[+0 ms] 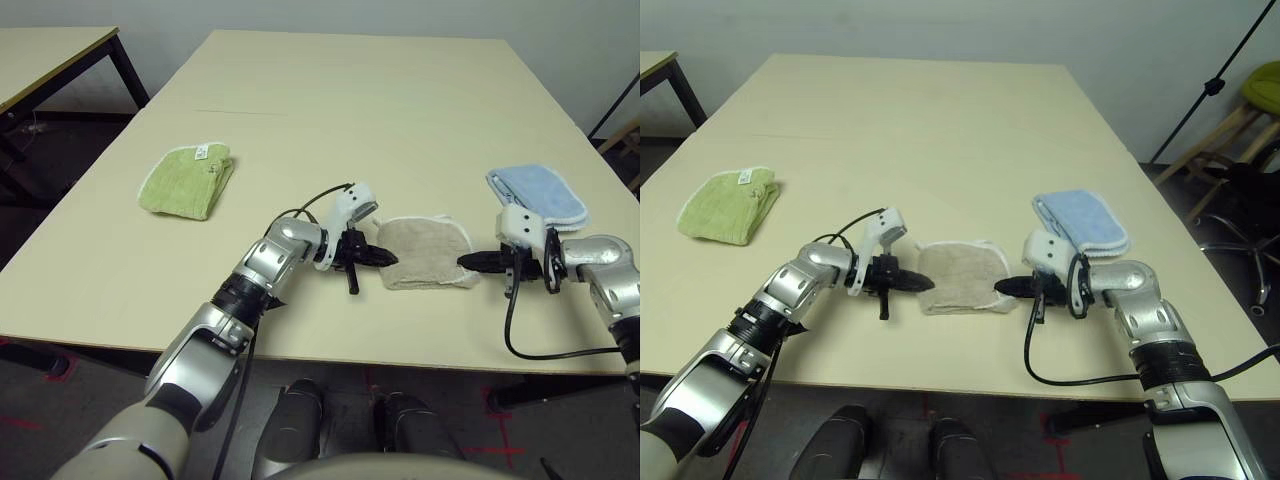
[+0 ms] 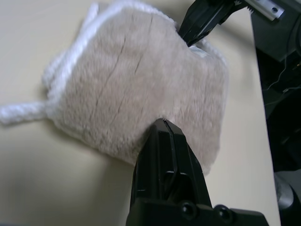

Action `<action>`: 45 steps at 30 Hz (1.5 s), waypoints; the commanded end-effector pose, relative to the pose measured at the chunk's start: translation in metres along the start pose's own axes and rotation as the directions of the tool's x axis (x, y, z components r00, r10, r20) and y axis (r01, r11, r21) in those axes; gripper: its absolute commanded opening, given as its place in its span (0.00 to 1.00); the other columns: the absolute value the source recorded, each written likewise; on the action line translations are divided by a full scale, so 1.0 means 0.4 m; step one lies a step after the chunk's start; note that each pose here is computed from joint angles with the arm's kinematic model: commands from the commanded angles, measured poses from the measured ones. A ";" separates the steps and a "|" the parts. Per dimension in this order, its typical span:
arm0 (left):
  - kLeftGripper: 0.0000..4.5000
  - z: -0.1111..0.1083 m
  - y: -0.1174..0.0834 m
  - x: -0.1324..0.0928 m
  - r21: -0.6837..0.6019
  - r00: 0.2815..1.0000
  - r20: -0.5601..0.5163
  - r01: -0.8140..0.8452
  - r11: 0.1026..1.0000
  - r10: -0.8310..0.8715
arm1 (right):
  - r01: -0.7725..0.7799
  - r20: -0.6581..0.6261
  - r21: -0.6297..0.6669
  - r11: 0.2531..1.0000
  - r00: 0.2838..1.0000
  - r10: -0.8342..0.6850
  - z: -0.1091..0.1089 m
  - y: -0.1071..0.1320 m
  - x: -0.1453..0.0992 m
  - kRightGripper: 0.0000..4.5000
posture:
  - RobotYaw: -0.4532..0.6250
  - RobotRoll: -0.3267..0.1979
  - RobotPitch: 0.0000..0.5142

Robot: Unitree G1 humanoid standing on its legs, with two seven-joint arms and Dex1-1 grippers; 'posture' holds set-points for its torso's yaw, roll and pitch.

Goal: Fold the towel and set it aside.

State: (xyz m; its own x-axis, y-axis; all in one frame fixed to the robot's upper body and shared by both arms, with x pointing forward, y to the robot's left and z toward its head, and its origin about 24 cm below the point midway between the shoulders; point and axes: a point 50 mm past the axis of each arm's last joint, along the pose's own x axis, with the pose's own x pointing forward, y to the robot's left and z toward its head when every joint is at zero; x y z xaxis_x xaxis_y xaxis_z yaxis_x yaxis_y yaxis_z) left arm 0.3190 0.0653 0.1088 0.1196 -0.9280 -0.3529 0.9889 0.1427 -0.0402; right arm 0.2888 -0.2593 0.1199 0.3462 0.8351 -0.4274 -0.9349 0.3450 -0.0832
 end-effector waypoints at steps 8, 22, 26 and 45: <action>0.00 0.141 0.029 -0.047 -0.007 0.978 0.197 -0.071 0.997 0.071 | 0.183 0.218 0.096 0.978 0.955 -0.201 0.103 -0.038 -0.105 0.00 | 0.51 0.62 0.19; 0.00 -0.007 0.053 0.058 -0.054 0.989 -0.035 -0.147 0.988 0.145 | 0.179 0.162 0.140 0.974 0.966 -0.201 0.016 -0.012 0.097 0.00 | 0.50 0.62 0.19; 0.00 -0.054 0.046 0.070 -0.057 0.985 -0.108 -0.141 0.988 0.135 | 0.210 0.026 0.128 0.969 0.976 -0.215 -0.043 -0.010 0.116 0.00 | 0.50 0.62 0.19; 0.91 0.108 0.003 -0.184 0.209 0.959 0.281 -0.078 0.975 0.017 | 0.290 -0.071 0.781 0.552 0.921 -0.383 0.103 -0.044 -0.143 0.95 | 0.50 0.62 0.18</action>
State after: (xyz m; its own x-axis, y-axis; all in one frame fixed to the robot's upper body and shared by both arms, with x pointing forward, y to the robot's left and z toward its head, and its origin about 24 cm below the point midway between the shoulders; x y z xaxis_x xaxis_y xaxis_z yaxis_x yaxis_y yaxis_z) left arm 0.3230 0.1174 0.1704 0.2035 -0.9744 -0.0951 0.9678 0.1855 0.1700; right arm 0.2925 -0.2935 0.1910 0.7079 0.5939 -0.3823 -0.4205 0.7893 0.4475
